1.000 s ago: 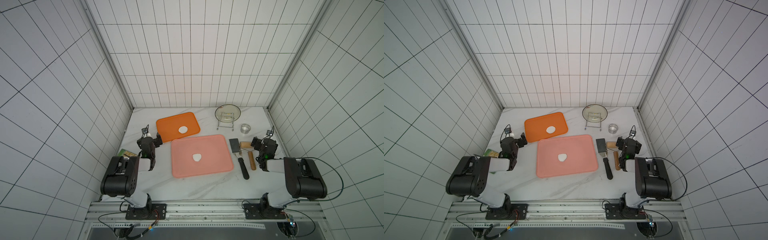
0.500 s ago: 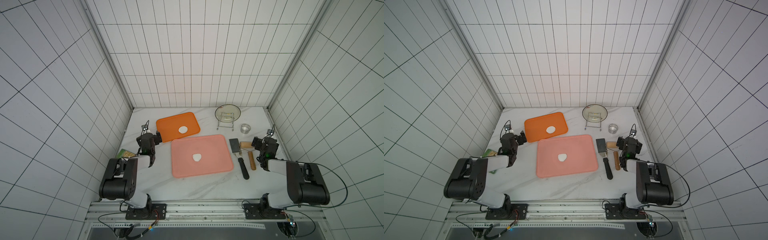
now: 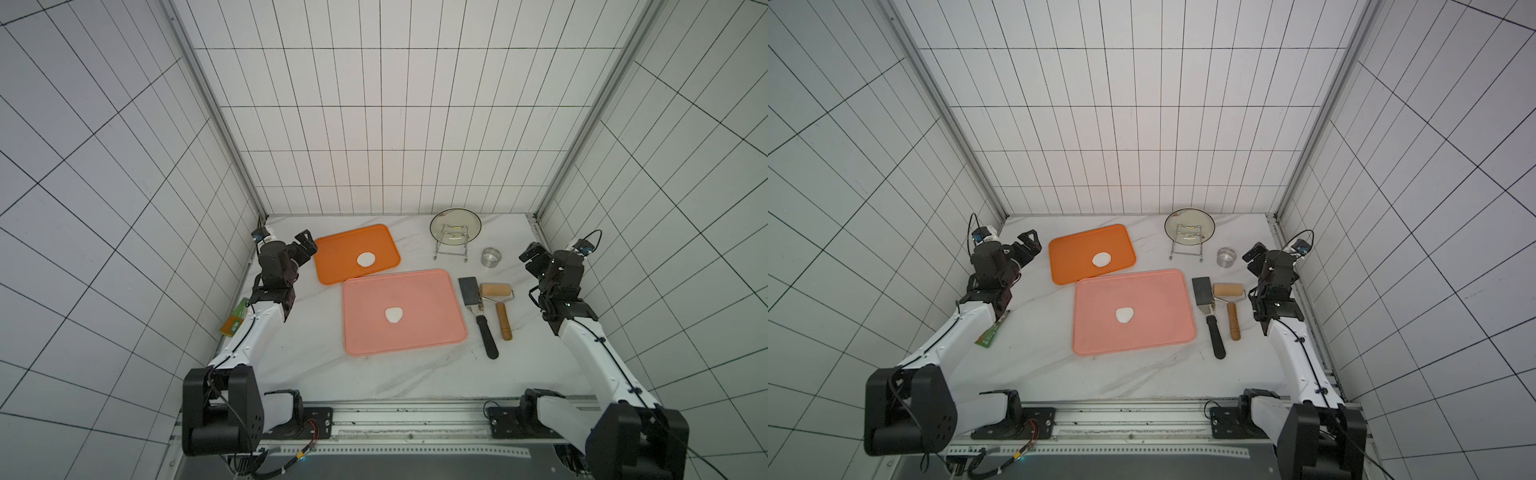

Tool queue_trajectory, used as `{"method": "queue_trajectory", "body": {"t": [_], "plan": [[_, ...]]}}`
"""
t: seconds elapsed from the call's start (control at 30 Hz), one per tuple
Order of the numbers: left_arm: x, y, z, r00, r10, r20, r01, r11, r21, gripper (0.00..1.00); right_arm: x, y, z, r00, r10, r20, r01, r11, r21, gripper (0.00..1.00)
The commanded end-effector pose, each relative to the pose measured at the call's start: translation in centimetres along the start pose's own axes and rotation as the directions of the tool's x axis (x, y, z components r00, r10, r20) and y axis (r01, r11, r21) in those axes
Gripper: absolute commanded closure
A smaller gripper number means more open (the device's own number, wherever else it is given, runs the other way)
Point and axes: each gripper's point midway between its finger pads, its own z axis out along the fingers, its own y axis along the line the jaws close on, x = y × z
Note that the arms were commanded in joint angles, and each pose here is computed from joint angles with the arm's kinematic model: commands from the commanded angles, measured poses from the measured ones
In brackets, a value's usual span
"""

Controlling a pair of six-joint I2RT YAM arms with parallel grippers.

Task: Roll out the dumpling wrappers from the dough
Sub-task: Pick up the rolling pin from the center of the board.

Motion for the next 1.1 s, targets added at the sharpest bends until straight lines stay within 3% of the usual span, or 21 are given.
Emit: {"method": "queue_trajectory", "body": {"t": [0.0, 0.1, 0.23, 0.43, 0.67, 1.07], "plan": [[3.7, -3.7, -0.7, 0.960, -0.108, -0.259, 0.152, 0.976, 0.155, 0.02, 4.1, -0.1, -1.0, 0.964, 0.145, -0.221, -0.148, 0.989, 0.003, 0.00], [6.4, -4.5, -1.5, 0.931, -0.094, -0.353, 0.151, 0.979, 0.137, 0.02, 6.4, -0.5, -2.5, 0.922, 0.105, -0.372, -0.094, 0.994, 0.048, 0.10], [10.4, -5.8, -3.4, 0.906, -0.018, -0.423, 0.089, 0.985, 0.149, 0.06, 9.3, -3.2, -4.5, 0.863, 0.020, -0.505, 0.054, 0.990, 0.130, 0.12], [16.7, -6.9, -6.1, 0.826, 0.041, -0.562, 0.068, 0.983, 0.173, 0.17, 14.5, -7.3, -6.6, 0.735, -0.048, -0.676, 0.214, 0.963, 0.164, 0.20], [20.8, -7.9, -8.9, 0.764, 0.149, -0.628, -0.038, 0.982, 0.186, 0.25, 18.0, -8.9, -7.1, 0.672, -0.069, -0.738, 0.251, 0.958, 0.138, 0.26], [23.4, -8.6, -9.6, 0.726, 0.156, -0.670, -0.029, 0.980, 0.197, 0.25, 21.3, -8.6, -5.6, 0.585, -0.141, -0.799, 0.349, 0.933, 0.091, 0.41]]}}
